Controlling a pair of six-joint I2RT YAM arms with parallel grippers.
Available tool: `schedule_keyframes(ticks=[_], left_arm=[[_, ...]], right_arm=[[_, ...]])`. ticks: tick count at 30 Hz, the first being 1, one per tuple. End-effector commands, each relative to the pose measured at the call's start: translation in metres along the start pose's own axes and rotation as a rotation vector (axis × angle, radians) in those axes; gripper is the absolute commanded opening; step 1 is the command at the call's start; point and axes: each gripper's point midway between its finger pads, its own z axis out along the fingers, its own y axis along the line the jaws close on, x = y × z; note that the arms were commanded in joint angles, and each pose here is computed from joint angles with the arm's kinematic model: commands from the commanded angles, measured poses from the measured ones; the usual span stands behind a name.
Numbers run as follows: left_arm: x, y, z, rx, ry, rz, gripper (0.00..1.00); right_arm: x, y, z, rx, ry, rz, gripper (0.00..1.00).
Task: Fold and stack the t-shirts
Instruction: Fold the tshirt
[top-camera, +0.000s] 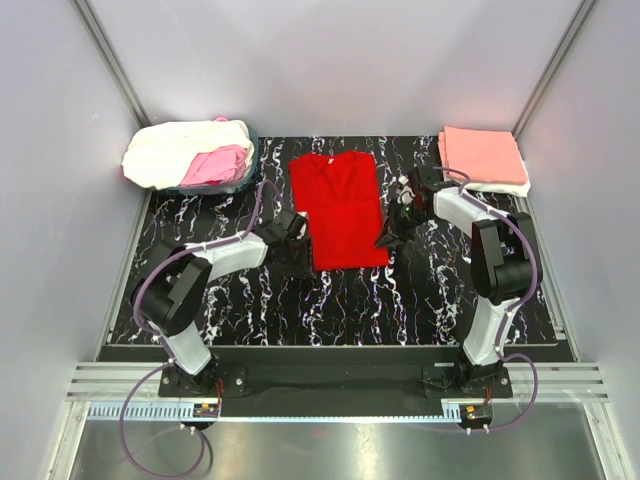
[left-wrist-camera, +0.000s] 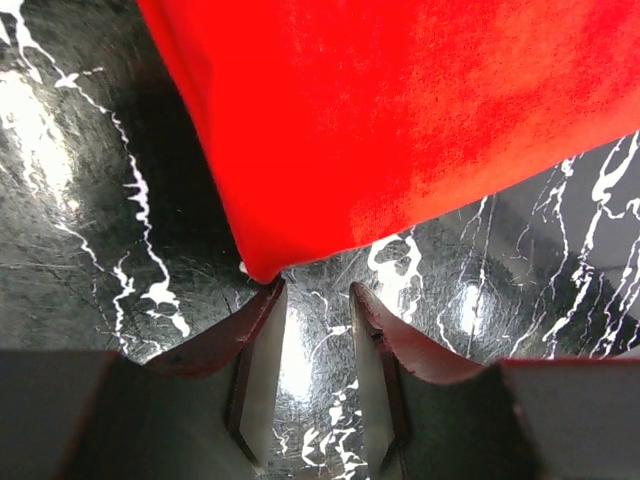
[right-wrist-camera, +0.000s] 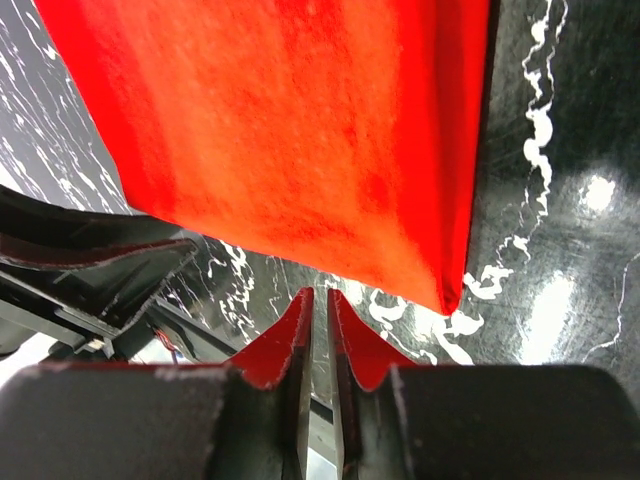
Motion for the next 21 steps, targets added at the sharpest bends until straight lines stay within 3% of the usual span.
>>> schedule_keyframes(ticks=[1,9,16,21], left_arm=[[-0.020,-0.012,-0.019,0.001,-0.085,0.022,0.38],[-0.054,-0.044,-0.058,0.022,-0.178,0.068,0.31],[-0.058,-0.029,-0.024,-0.064,-0.133,0.081,0.22],[-0.036,-0.008,-0.001,-0.106,-0.074,0.059,0.20]], right_arm=[[0.000,0.003,-0.008,-0.005,-0.004,-0.029,0.17],[-0.001,0.009,-0.012,-0.025,-0.008,-0.032,0.17],[0.003,0.009,-0.017,-0.021,-0.004,-0.050,0.16],[0.006,0.003,-0.022,-0.001,-0.005,-0.057,0.16]])
